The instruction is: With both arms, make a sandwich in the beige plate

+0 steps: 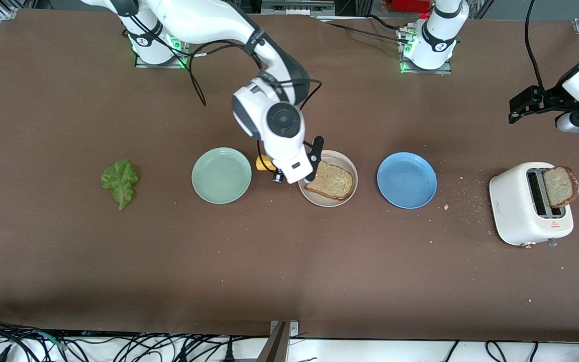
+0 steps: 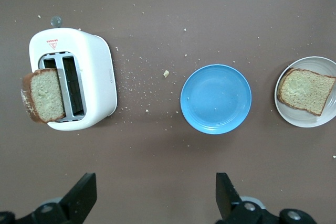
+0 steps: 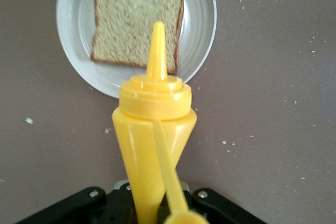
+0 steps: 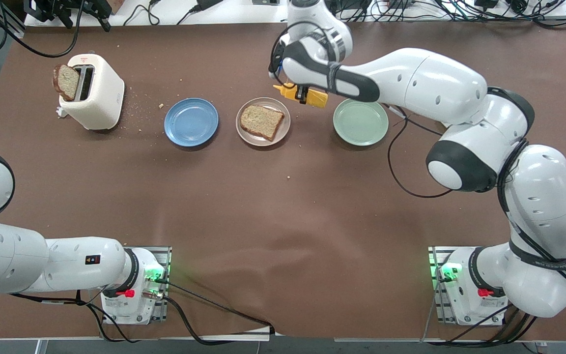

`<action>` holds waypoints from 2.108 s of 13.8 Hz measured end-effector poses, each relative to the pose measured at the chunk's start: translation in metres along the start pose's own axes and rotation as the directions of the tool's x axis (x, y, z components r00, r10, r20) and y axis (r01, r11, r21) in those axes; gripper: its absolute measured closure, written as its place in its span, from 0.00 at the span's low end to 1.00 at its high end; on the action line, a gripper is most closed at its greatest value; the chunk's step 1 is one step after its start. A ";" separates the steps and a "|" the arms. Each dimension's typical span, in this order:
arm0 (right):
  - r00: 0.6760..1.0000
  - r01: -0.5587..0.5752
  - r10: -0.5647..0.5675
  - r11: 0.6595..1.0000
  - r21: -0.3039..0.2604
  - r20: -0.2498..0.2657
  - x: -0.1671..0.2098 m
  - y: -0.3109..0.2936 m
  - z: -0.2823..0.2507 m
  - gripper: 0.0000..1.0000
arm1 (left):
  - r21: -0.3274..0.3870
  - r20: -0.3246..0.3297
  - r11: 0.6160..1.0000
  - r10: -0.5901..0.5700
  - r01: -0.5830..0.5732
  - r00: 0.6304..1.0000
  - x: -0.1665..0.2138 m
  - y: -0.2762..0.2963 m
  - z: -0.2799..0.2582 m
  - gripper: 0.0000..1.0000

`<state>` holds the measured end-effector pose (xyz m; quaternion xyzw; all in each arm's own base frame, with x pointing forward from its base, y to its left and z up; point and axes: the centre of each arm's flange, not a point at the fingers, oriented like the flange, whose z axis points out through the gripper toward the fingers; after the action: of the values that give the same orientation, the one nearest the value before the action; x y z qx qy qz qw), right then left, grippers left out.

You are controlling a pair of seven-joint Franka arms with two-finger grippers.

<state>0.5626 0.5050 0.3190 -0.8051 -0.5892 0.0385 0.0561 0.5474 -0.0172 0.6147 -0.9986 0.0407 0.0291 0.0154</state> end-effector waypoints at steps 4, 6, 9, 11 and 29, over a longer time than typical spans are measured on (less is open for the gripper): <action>0.977 -0.130 0.156 0.976 0.174 -0.145 -0.018 0.030 -0.027 0.89 | 0.000 0.000 1.000 0.000 0.000 1.000 0.000 0.000 0.000 0.00; 0.957 -0.174 0.221 0.956 0.238 -0.188 -0.032 0.050 -0.039 0.89 | 0.000 0.000 1.000 0.000 0.000 1.000 0.000 0.000 0.000 0.00; 0.928 -0.212 0.306 0.901 0.377 -0.210 -0.074 0.088 -0.058 0.89 | 0.000 0.000 1.000 0.000 0.000 1.000 0.000 0.000 0.000 0.00; 0.906 -0.167 0.323 0.868 0.467 -0.275 -0.108 0.116 -0.078 0.89 | 0.000 -0.001 1.000 0.000 0.000 1.000 0.000 0.000 0.000 0.00; 0.378 0.633 -0.226 0.771 0.073 -0.898 -0.422 0.198 0.074 0.89 | 0.000 -0.001 1.000 0.000 0.000 1.000 0.000 0.000 0.000 0.00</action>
<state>0.6126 0.0467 0.2166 -0.4968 -0.6531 -0.2555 0.5112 0.5473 -0.0173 0.6152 -0.9986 0.0408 0.0286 0.0154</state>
